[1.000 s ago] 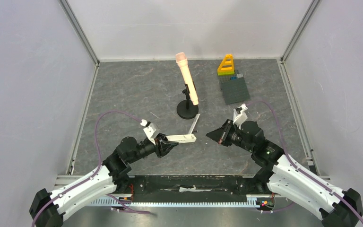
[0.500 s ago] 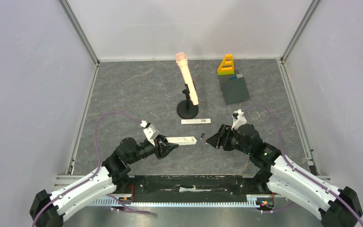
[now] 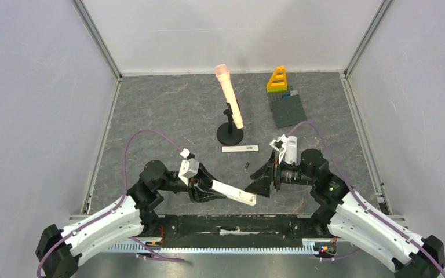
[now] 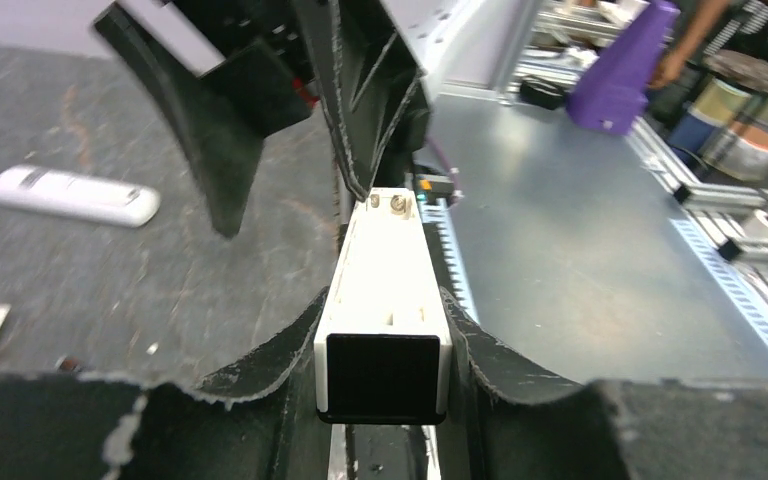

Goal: Load the batteries into the remote control
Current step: Adjust the remote control.

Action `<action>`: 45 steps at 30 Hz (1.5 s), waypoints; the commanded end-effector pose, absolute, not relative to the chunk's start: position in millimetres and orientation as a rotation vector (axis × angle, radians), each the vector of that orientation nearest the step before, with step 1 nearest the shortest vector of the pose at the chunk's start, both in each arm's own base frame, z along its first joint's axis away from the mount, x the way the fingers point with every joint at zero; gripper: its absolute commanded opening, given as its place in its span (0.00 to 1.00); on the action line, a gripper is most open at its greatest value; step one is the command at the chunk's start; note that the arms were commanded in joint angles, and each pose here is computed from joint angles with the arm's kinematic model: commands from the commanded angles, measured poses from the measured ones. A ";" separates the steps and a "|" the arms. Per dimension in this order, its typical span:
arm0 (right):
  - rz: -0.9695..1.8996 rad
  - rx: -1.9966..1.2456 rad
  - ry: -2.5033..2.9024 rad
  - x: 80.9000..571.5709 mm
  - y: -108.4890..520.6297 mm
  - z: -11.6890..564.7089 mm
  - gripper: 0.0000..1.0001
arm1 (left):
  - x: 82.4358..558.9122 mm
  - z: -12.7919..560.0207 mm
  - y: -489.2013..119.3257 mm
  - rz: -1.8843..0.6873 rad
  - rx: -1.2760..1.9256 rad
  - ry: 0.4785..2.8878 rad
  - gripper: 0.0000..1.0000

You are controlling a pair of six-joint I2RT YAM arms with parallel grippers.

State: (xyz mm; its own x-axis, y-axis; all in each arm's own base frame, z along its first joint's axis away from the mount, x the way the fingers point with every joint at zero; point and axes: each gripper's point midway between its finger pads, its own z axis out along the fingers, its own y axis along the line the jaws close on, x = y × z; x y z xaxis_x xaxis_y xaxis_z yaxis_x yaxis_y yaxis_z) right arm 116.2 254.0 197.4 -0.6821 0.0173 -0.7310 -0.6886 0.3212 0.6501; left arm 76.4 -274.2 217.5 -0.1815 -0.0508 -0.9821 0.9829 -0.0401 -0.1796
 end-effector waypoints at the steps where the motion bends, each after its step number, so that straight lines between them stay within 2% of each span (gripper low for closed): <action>1: 1.619 -0.873 1.687 80.5 264.0 231.4 0.86 | 40.1 259.2 -273.4 -1.537 1.294 1.042 0.02; 11: 1.983 -0.884 1.551 36.1 258.8 260.8 0.88 | 25.5 282.5 -269.4 -1.563 1.394 0.908 0.02; 18: 2.073 -0.915 1.529 18.8 267.9 273.8 0.89 | 25.6 294.9 -270.6 -1.538 1.421 0.843 0.02; 23: 2.179 -0.946 1.522 2.0 275.9 282.2 0.85 | 29.9 297.7 -275.8 -1.527 1.442 0.831 0.02; 25: 2.222 -0.945 1.525 -3.3 278.0 284.8 0.80 | 31.1 299.4 -276.9 -1.521 1.443 0.827 0.02; 31: 2.303 -0.889 1.547 -5.3 282.1 289.8 0.47 | 30.8 299.5 -276.0 -1.514 1.448 0.829 0.02; 35: 2.339 -0.864 1.544 -6.5 281.0 289.5 0.32 | 30.1 299.3 -274.5 -1.510 1.443 0.833 0.03; 39: 2.361 -0.848 1.545 -7.1 280.3 287.2 0.21 | 38.4 297.3 -277.0 -1.491 1.388 0.902 0.21; 40: 2.358 -0.839 1.551 -5.9 281.0 286.2 0.18 | 41.7 296.4 -277.9 -1.487 1.365 0.934 0.33; 41: 2.350 -0.825 1.567 -4.1 282.5 283.2 0.17 | 45.0 295.6 -278.5 -1.481 1.341 0.962 0.70; 45: 2.235 -0.783 1.638 10.5 294.3 266.2 0.11 | 55.9 293.8 -277.9 -1.474 1.218 1.071 0.73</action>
